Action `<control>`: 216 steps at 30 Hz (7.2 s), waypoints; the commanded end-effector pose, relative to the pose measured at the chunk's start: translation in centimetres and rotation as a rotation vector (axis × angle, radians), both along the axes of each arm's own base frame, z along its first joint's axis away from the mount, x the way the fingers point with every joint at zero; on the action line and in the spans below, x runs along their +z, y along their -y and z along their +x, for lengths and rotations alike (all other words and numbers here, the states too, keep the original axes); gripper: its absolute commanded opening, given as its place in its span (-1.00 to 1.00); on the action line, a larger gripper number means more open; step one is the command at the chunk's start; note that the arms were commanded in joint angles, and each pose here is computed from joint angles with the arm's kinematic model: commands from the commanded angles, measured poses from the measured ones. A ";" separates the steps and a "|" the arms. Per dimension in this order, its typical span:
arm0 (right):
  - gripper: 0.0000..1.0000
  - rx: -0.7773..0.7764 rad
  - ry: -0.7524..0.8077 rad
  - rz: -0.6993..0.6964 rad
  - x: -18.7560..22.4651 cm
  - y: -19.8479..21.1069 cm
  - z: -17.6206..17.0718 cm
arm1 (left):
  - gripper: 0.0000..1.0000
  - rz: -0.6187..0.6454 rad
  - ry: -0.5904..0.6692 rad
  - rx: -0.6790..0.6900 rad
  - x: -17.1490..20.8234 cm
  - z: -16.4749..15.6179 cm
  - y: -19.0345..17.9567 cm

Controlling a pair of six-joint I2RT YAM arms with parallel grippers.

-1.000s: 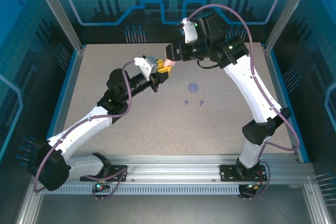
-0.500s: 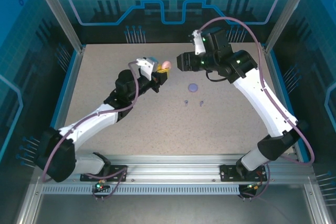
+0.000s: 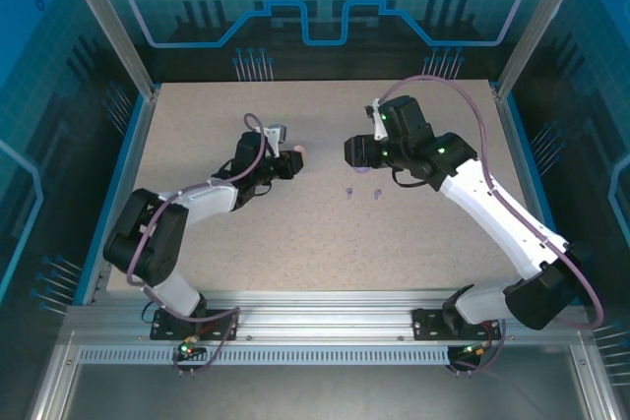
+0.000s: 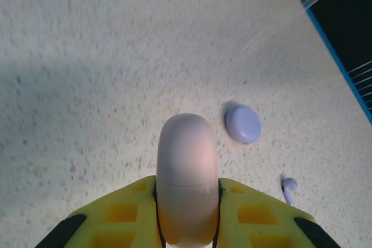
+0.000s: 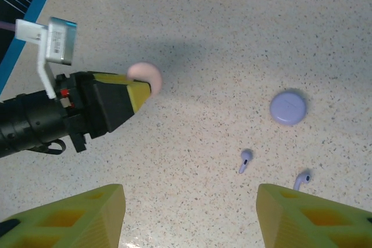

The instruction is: Insert the wireless bluetooth earbuds into the charging case

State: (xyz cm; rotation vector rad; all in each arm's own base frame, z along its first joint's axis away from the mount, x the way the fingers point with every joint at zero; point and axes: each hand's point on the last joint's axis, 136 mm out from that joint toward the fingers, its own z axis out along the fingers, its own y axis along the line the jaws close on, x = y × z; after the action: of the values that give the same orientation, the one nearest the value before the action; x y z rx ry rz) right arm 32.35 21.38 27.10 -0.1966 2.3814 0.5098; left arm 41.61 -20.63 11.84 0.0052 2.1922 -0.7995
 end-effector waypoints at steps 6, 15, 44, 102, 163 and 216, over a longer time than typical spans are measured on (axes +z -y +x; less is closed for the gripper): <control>0.24 -0.054 0.018 0.028 -0.8 0.4 0.6 | -1.00 -0.110 -0.232 0.008 -4.3 1.4 0.2; 0.25 -0.073 0.002 0.020 -1.6 0.9 0.2 | -0.86 -0.065 -0.399 0.033 -8.2 2.4 -0.8; 1.00 -0.175 -0.141 -0.098 -6.5 3.9 2.6 | 0.97 0.072 -0.292 0.183 -0.3 2.7 -9.9; 0.88 -0.232 -0.469 -0.304 -18.9 0.9 14.6 | 0.98 -0.037 -0.099 0.229 5.9 -2.5 -4.5; 0.03 -0.614 -0.707 -0.239 -27.0 2.9 12.3 | 0.98 0.059 -0.062 0.192 6.8 -2.4 -5.0; -0.21 -0.676 -0.855 0.258 -19.2 -9.8 3.4 | 0.97 -0.366 -0.012 0.155 0.2 -8.7 -0.3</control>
State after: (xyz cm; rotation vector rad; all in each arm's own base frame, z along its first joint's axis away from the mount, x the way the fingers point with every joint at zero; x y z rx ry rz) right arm 34.92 30.27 7.87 0.9365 2.9160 0.5432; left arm 32.23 -18.61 9.84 -0.4377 2.1063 -1.0012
